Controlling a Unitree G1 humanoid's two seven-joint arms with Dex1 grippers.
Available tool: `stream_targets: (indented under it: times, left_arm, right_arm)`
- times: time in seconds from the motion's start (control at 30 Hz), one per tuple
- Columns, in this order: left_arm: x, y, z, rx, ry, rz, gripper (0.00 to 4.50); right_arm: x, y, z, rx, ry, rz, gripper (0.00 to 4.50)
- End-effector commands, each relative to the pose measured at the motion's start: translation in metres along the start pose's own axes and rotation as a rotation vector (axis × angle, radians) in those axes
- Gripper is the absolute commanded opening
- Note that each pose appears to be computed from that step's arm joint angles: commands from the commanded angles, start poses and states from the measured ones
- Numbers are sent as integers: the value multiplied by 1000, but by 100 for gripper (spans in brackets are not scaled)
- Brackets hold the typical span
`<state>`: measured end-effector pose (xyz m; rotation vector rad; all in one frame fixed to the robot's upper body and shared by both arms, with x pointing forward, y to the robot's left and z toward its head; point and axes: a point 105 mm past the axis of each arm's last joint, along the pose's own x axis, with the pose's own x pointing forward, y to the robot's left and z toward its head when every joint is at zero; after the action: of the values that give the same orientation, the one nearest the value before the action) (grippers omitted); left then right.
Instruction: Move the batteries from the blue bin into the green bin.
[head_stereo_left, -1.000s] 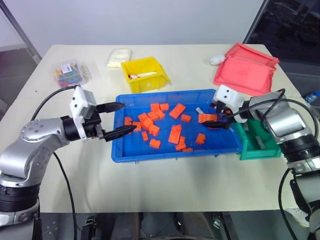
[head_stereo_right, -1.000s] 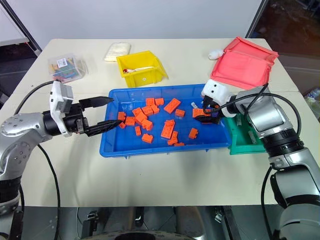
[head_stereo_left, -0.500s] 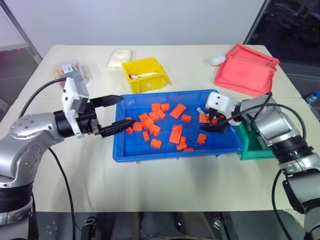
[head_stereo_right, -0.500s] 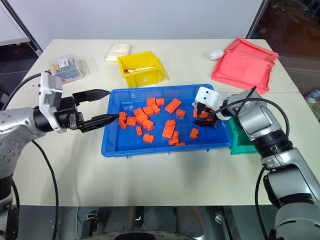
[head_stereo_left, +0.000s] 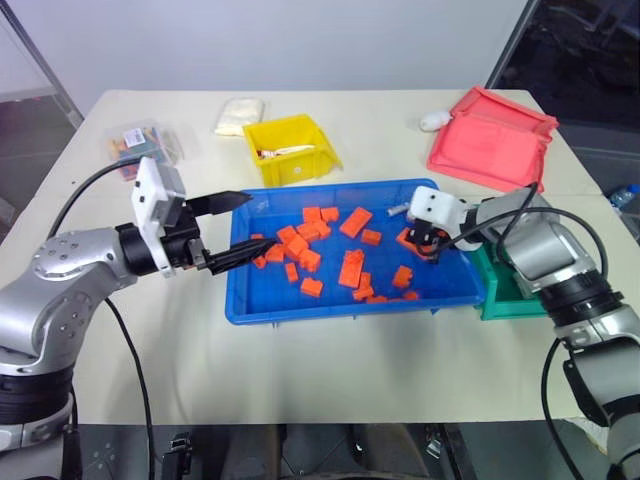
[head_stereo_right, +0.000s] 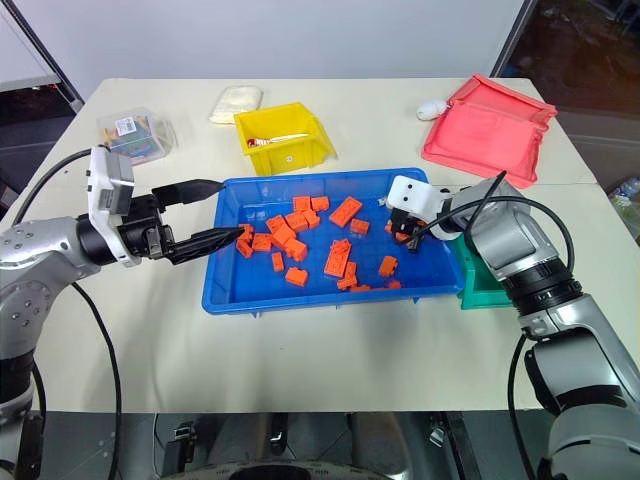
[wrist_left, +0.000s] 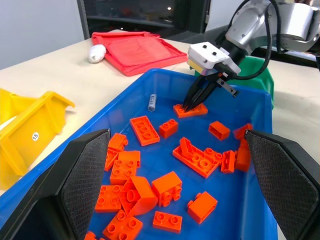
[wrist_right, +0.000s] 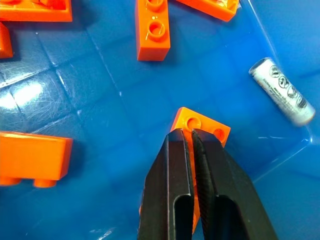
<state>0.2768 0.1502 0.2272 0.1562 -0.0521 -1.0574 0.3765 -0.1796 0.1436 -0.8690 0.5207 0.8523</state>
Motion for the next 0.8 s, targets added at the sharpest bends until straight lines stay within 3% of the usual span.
stream_targets:
  times: [0.03, 0.3, 0.4, 0.6, 0.8]
  left_arm:
    - [-1, -4, 11, 56, -32, -2, 450]
    - [0, -1, 12, 60, -34, 1, 450]
    - [1, 1, 12, 65, -37, 6, 450]
    - [3, 1, 10, 61, -43, 15, 450]
    - [5, 0, 7, 58, -46, 30, 450]
  right_arm:
    - [-10, -10, 12, -17, -30, -48, 12]
    - [-22, -28, 39, -35, -111, -155, 12]
    - [-19, -41, 41, -100, -89, -243, 92]
    - [5, -39, 42, -140, -66, -254, 399]
    - [29, -41, 50, -118, -67, -260, 399]
